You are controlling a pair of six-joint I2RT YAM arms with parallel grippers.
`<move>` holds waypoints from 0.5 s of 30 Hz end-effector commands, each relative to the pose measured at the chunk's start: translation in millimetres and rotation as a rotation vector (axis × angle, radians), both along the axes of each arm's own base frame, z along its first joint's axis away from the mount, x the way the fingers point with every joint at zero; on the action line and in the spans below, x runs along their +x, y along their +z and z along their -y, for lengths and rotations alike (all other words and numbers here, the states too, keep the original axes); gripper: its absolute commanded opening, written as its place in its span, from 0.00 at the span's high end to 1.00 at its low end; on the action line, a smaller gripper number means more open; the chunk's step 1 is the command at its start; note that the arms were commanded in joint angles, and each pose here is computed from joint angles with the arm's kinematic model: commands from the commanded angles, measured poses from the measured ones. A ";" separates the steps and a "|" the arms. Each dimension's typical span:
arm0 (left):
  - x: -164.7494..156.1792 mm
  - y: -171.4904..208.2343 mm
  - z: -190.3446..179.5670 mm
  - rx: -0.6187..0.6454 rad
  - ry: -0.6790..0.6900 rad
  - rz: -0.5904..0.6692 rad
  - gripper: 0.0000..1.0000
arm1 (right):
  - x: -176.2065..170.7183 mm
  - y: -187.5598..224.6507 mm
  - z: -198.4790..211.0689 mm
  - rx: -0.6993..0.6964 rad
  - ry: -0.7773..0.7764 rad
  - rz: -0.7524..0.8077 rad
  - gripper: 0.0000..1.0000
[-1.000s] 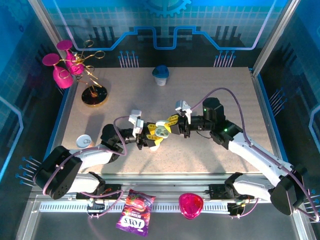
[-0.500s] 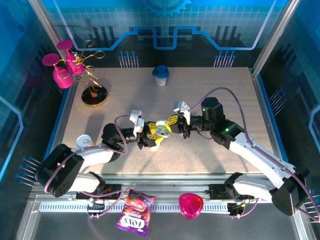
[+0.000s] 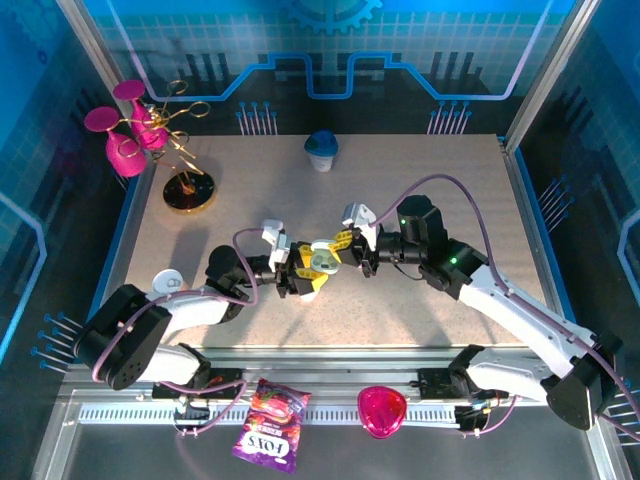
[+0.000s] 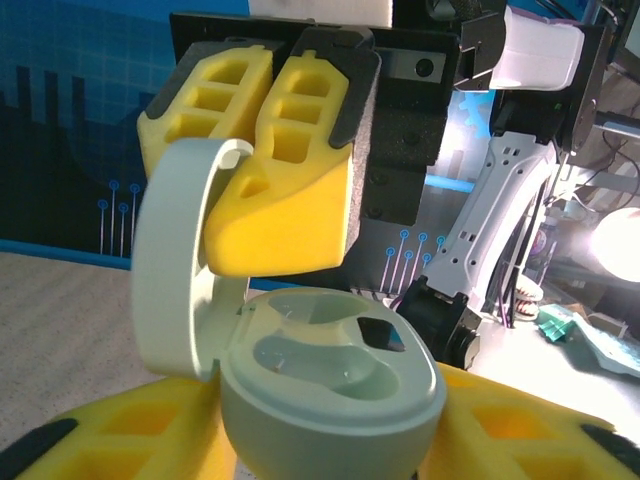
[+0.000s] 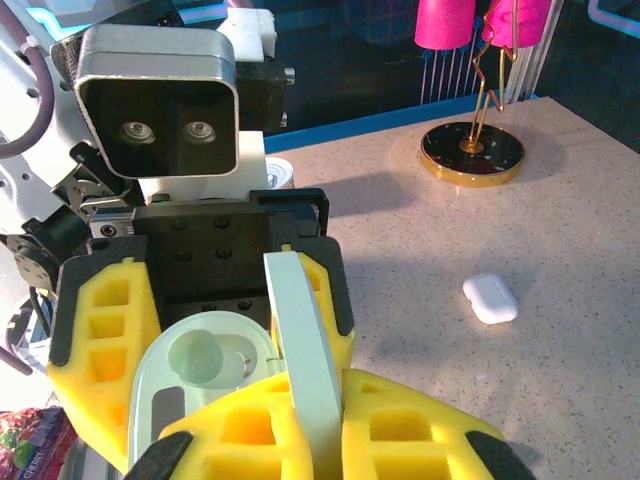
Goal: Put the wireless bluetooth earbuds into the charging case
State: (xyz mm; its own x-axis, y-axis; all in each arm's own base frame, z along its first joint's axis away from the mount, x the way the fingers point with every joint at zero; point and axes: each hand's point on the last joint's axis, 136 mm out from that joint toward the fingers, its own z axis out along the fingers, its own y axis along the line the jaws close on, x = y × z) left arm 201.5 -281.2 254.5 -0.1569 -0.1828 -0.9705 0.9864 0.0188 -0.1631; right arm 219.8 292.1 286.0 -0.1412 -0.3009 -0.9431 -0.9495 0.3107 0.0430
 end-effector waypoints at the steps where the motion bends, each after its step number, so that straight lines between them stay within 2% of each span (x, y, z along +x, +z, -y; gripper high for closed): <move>1: 4.5 10.3 1.6 -0.017 0.001 0.016 0.59 | -10.7 22.5 -4.4 0.044 0.040 0.053 1.00; 5: 4.2 11.5 1.7 -0.019 -0.001 0.017 0.61 | -10.7 19.5 -4.6 0.030 0.043 0.048 1.00; 10: 4.6 12.3 2.0 -0.020 -0.001 0.016 0.53 | -8.9 17.6 -4.1 0.018 0.035 0.049 1.00; 15: 4.5 13.3 2.5 -0.020 -0.006 0.019 0.55 | -8.0 15.5 -5.0 0.009 0.039 0.044 1.00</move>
State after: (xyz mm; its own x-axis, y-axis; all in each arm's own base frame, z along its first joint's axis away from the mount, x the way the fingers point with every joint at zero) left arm 202.3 -281.6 256.9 -0.1590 -0.1861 -0.9696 0.9862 0.0169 -0.1650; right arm 220.7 291.1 287.7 -0.1288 -0.3046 -0.9437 -0.9485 0.3156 0.0276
